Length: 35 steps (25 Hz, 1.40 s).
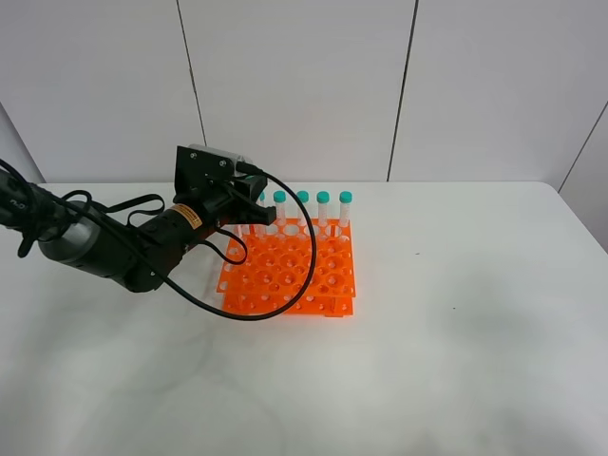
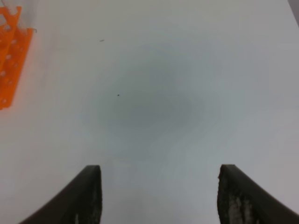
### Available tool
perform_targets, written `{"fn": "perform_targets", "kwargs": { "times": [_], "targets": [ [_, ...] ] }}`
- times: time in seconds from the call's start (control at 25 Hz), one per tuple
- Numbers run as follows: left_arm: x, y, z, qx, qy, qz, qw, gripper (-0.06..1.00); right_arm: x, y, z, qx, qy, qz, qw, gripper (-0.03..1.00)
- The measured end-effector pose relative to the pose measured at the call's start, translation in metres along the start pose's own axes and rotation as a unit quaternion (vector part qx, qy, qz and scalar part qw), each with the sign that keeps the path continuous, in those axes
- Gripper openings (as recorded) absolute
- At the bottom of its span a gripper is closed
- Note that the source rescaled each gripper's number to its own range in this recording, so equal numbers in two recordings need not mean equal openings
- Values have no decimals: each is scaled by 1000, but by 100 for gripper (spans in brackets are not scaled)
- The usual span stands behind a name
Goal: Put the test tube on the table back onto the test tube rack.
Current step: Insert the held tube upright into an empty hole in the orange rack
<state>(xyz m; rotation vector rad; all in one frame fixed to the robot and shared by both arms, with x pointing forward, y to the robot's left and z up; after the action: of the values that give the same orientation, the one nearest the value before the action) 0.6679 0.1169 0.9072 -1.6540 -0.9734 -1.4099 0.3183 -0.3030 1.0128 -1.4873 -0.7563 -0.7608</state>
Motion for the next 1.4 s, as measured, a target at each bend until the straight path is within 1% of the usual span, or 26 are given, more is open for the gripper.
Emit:
{"fn": "perform_targets", "kwargs": {
  "times": [0.24, 0.64, 0.88, 1.4],
  "targets": [
    [-16, 1, 2, 2, -1, 15, 1000, 0, 0, 0, 0, 0, 0, 0, 1000, 74],
    [-31, 2, 3, 2, -2, 25, 1000, 0, 0, 0, 0, 0, 0, 0, 1000, 74],
    [-32, 3, 3, 0, -2, 14, 1000, 0, 0, 0, 0, 0, 0, 0, 1000, 74],
    [-32, 3, 3, 0, -2, 14, 1000, 0, 0, 0, 0, 0, 0, 0, 1000, 74]
  ]
}}
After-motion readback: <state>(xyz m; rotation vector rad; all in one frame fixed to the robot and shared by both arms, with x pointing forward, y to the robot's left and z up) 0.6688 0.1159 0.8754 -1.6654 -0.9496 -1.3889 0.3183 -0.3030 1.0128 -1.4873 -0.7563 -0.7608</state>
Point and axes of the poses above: a point on each arm's last joint axis where the gripper is mounted, y pointing out along that axis toward the gripper, z along the wrist's bending axis when the last joint is at zero, x = y × z, the point moved 7 cm from there along y, pointing out along that axis toward the gripper, and after that the axes turned 5 degrees about -y, right-handed, at the moved point
